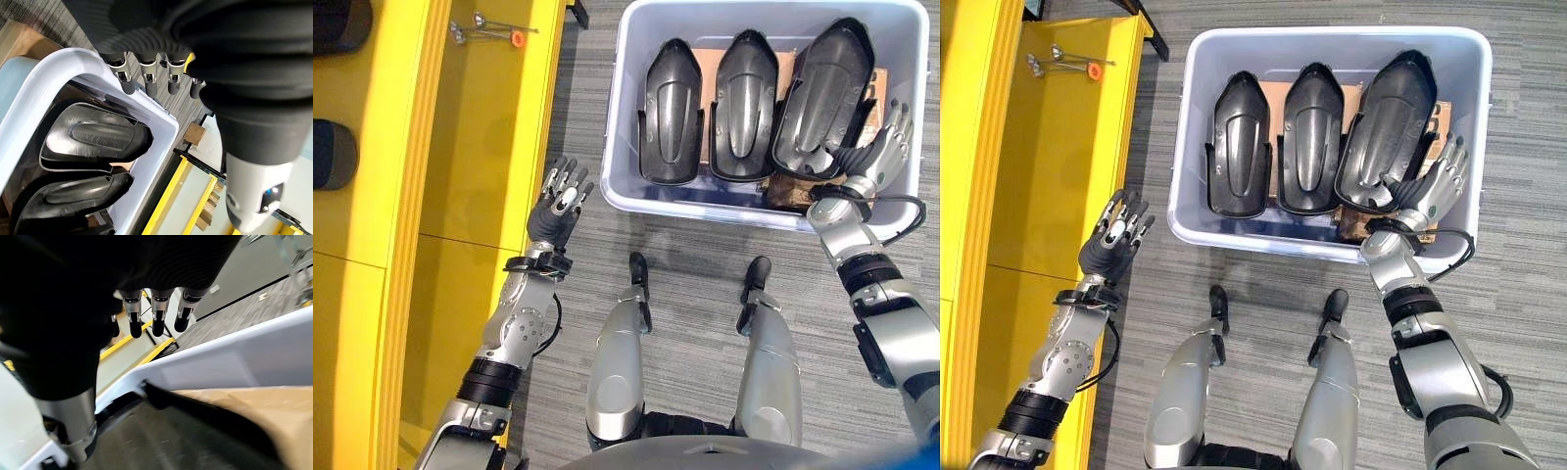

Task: Move parts from the plastic box to the shelf.

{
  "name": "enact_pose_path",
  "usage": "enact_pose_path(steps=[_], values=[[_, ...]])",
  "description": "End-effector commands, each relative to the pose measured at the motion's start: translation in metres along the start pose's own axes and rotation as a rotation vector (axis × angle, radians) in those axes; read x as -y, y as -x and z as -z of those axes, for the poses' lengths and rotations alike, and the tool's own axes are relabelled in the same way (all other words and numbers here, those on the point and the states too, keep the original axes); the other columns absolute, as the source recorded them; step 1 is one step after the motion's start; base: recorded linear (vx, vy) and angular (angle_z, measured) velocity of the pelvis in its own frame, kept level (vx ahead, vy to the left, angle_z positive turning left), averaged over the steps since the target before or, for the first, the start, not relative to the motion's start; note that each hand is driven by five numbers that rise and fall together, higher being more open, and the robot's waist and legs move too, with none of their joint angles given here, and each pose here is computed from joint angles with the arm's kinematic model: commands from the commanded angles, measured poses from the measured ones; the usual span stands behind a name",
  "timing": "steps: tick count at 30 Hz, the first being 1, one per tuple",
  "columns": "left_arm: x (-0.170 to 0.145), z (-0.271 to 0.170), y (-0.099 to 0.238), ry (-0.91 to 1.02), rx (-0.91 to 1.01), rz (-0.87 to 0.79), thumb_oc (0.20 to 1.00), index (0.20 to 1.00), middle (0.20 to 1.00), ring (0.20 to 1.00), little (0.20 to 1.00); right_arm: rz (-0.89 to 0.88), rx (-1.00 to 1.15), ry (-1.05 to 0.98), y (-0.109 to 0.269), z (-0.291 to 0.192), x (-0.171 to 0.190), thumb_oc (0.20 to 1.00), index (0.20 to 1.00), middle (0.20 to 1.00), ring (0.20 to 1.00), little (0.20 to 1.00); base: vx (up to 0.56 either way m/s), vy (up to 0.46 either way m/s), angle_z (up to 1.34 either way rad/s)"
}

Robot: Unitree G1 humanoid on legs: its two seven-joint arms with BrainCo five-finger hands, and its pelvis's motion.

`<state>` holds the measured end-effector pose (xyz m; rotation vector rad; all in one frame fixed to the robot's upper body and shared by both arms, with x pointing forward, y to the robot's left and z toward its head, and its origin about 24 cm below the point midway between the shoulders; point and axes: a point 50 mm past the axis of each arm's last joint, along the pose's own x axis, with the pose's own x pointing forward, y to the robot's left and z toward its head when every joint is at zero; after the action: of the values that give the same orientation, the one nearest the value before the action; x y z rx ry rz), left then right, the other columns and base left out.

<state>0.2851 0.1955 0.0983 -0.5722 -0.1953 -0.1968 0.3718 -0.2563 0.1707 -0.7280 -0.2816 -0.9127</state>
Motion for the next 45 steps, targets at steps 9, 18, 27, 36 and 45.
enact_pose_path(steps=[9,18,27,36,45], values=[[0.017,-0.010,-0.004,-0.076,0.016,0.095,1.000,1.000,1.000,1.000,1.000,0.013,-0.018,-0.031,-0.019,-0.012,0.010,1.000,1.000,1.000,1.000,1.000,0.00,0.000,0.00],[0.019,-0.009,-0.007,-0.063,0.016,0.091,1.000,1.000,1.000,1.000,1.000,0.128,-0.157,-0.139,-0.017,0.000,0.013,1.000,1.000,1.000,1.000,1.000,0.01,0.003,-0.01],[0.020,0.001,-0.005,0.029,-0.015,0.060,1.000,1.000,1.000,1.000,1.000,0.056,-0.235,-0.318,-0.010,-0.003,0.003,1.000,1.000,1.000,1.000,1.000,0.00,0.016,-0.01],[0.019,0.001,-0.006,0.041,-0.014,0.066,1.000,1.000,1.000,1.000,1.000,0.037,-0.339,-0.340,-0.021,0.003,0.005,1.000,1.000,1.000,1.000,1.000,0.00,0.000,0.00],[0.024,0.004,-0.008,0.073,-0.040,0.077,1.000,1.000,1.000,1.000,1.000,0.052,-0.436,-0.358,-0.029,0.010,0.010,1.000,1.000,1.000,1.000,1.000,0.00,-0.003,0.01]])
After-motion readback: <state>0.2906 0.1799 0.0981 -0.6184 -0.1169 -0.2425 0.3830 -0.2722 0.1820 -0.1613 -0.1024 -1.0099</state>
